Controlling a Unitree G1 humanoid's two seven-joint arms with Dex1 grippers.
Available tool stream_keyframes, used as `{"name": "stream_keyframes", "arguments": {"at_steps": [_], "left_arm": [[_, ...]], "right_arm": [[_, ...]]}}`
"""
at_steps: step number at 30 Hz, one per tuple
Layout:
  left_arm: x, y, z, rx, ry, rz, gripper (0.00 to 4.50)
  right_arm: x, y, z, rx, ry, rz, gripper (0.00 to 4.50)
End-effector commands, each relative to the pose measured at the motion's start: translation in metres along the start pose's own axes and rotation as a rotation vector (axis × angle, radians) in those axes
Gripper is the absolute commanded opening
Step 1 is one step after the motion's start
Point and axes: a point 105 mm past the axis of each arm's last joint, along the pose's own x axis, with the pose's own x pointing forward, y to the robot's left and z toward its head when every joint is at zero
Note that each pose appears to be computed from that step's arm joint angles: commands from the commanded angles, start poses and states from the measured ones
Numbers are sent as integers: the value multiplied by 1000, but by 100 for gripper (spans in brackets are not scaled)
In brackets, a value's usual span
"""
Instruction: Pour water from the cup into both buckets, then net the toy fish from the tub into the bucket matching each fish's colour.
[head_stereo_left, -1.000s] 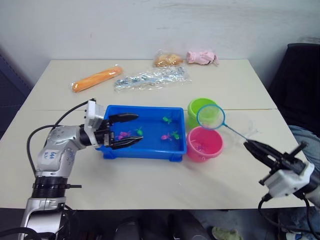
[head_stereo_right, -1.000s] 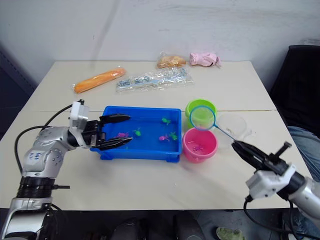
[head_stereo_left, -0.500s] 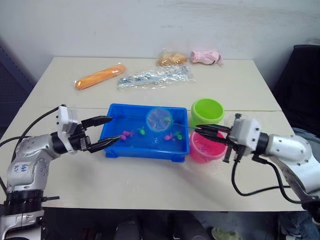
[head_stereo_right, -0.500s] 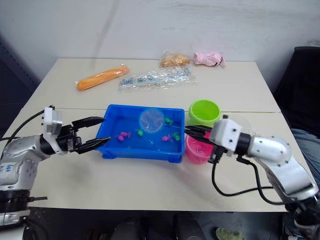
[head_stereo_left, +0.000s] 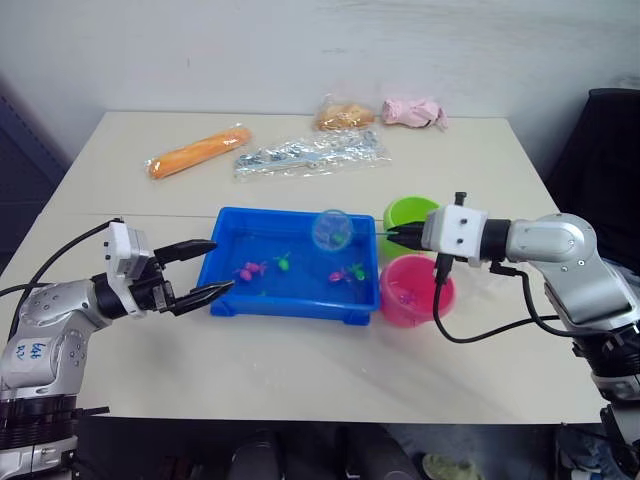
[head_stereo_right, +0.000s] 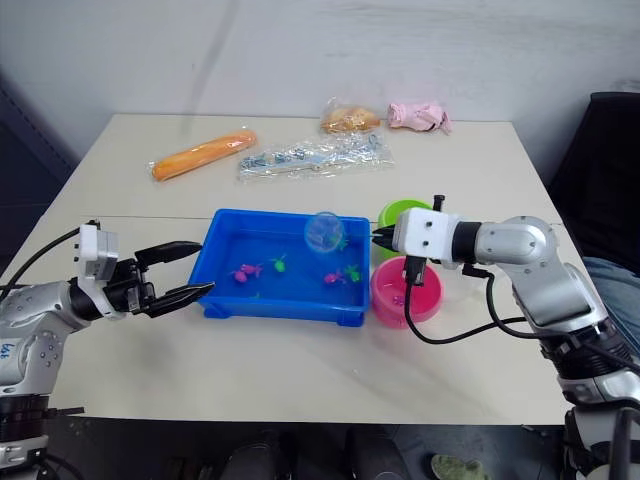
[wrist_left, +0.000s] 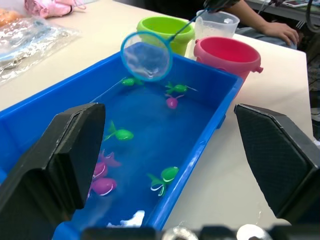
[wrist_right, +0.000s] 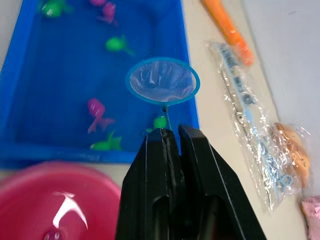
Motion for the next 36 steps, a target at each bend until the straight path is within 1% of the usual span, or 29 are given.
{"name": "stream_keyframes", "arguments": {"at_steps": [1, 5, 11, 19, 24, 31, 36], "left_arm": [[1, -3, 9, 42, -7, -23, 444], [4, -1, 11, 50, -8, -31, 444], [8, 0, 12, 55, -9, -48, 444], [12, 3, 11, 76, 8, -75, 444], [14, 5, 11, 83, 11, -84, 444], [14, 4, 9, 82, 11, -87, 444], [14, 5, 10, 85, 6, -85, 444]], "right_arm": [[-7, -9, 3, -113, 44, 30, 0], [-4, -15, 0, -188, 88, 40, 0], [0, -13, -2, -239, 112, 69, 0], [9, -7, 5, -270, 106, 131, 0], [11, 0, 5, -278, 116, 176, 0], [12, 7, 11, -310, 93, 226, 0], [12, 15, 16, -337, 72, 298, 0]]}}
